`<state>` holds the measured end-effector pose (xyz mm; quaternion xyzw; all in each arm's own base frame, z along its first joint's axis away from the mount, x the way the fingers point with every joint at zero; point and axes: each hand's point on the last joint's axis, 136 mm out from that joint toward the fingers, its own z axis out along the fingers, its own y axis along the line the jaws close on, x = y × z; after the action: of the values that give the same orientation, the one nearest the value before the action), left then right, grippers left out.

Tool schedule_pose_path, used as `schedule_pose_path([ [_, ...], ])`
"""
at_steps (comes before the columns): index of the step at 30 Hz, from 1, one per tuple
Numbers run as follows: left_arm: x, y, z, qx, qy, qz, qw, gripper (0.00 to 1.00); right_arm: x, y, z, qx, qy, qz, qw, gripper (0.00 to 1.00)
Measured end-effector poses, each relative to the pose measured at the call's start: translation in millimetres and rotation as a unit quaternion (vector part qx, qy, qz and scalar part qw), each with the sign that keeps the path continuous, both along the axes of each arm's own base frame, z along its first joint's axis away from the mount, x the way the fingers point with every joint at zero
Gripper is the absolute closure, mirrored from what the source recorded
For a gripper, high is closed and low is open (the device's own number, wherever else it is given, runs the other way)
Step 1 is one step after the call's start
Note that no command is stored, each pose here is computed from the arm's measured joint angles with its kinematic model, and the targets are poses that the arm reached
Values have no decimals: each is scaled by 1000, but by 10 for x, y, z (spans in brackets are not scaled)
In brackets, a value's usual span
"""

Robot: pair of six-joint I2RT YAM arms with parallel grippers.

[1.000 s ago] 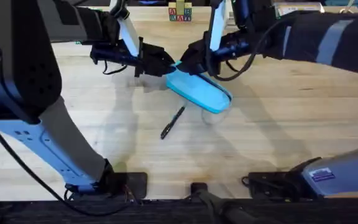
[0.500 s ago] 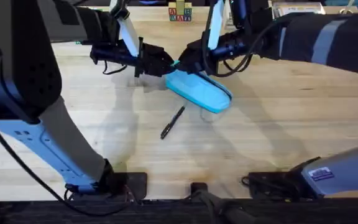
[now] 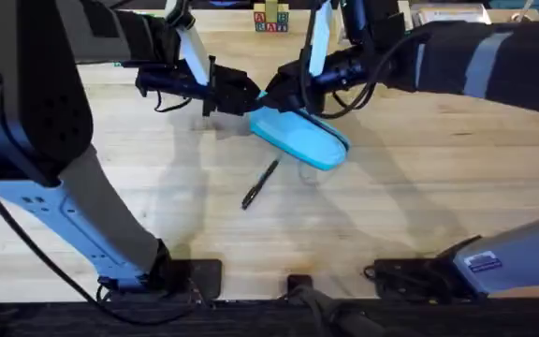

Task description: Unzip the bag, pick up the pens from the table one at a time and place them inside, then zip the bag closed.

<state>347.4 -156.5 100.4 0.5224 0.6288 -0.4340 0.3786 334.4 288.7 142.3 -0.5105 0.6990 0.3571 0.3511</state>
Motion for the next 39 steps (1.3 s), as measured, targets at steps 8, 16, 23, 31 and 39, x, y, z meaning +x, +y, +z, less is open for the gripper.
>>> schedule_pose_path([
  [8,1,0,0,0,0,0,1000,959,-3,-1,-3,0,2,0,1000,927],
  [16,-9,-20,0,0,0,-3,1000,959,-43,46,15,4,4,8,1000,15],
  [23,-9,-20,0,0,0,-3,1000,959,-49,37,15,8,33,-8,999,4],
  [31,-9,-20,0,0,0,-3,1000,959,47,-247,163,-33,37,-93,994,4],
  [39,-9,-20,-1,0,0,-3,1000,959,-144,-640,454,-68,45,-150,985,4],
])
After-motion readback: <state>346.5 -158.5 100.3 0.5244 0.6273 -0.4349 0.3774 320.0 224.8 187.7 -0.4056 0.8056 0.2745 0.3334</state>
